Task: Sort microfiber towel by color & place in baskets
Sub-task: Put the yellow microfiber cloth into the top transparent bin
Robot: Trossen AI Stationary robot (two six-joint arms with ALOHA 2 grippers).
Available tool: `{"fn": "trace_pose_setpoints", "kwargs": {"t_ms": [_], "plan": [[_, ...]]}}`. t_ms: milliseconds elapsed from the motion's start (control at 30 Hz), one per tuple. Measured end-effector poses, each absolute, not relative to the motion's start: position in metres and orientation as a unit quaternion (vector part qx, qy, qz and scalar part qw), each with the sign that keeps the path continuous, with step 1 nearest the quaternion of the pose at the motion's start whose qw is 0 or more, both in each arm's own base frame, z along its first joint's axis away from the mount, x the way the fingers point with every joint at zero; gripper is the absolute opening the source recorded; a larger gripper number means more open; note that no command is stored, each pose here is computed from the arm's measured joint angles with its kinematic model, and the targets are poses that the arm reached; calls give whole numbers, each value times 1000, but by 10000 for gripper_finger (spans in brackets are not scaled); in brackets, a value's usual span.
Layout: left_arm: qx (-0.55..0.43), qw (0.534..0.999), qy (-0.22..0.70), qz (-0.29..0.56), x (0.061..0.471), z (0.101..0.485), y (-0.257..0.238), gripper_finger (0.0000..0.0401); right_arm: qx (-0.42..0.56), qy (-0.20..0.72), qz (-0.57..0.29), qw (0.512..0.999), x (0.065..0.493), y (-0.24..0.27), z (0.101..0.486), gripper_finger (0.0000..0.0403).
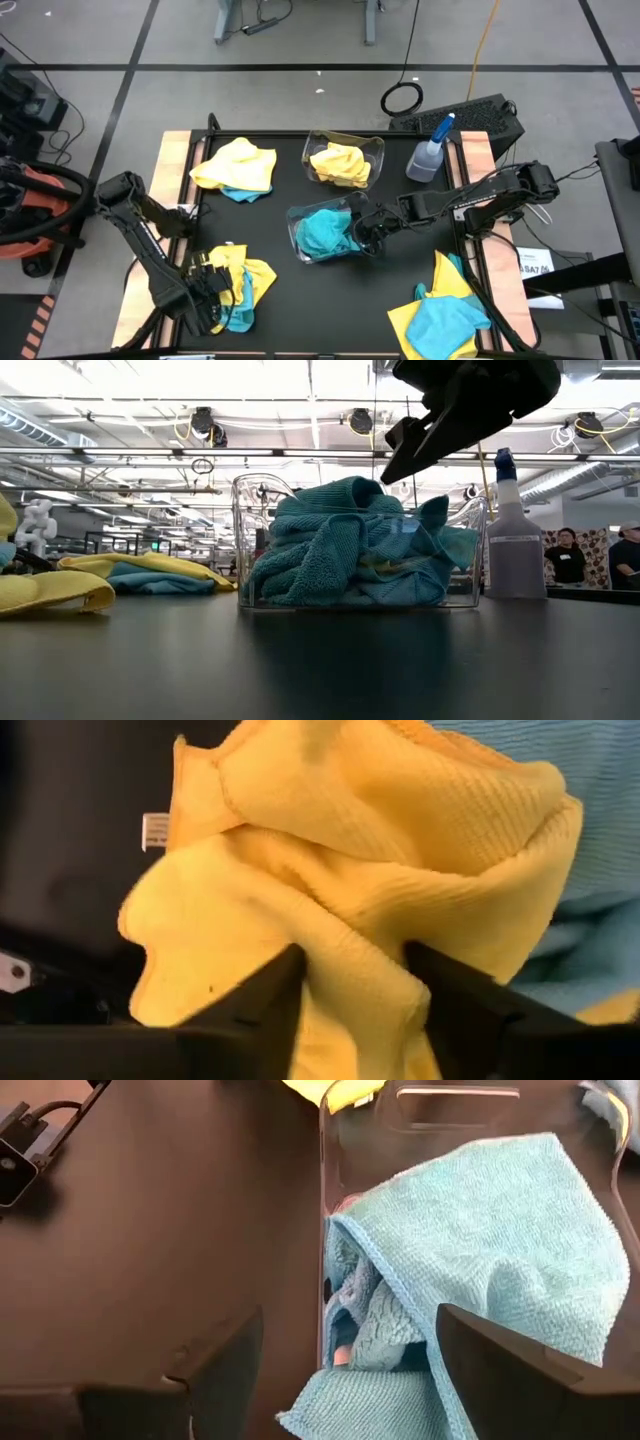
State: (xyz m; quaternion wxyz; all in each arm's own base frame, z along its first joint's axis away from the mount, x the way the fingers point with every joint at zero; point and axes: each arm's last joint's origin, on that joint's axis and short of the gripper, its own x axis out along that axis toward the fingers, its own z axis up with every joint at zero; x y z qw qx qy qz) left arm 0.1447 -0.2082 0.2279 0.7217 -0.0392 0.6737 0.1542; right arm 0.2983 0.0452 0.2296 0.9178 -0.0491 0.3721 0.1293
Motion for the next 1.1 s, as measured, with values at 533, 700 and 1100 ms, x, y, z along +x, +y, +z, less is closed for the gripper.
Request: {"fn": "trace_pose_setpoints", "kwargs": {"t_ms": [533,700,1100], "plan": [[2,726,676,130,160,257,-201,6,-40,391,125,911,296,45,227,276],[9,750,648,136,162,295,-201,5,-43,391,131,910,294,49,228,266],[36,817,563,119,169,338,-201,4,-55,347,146,925,271,62,260,255]]}}
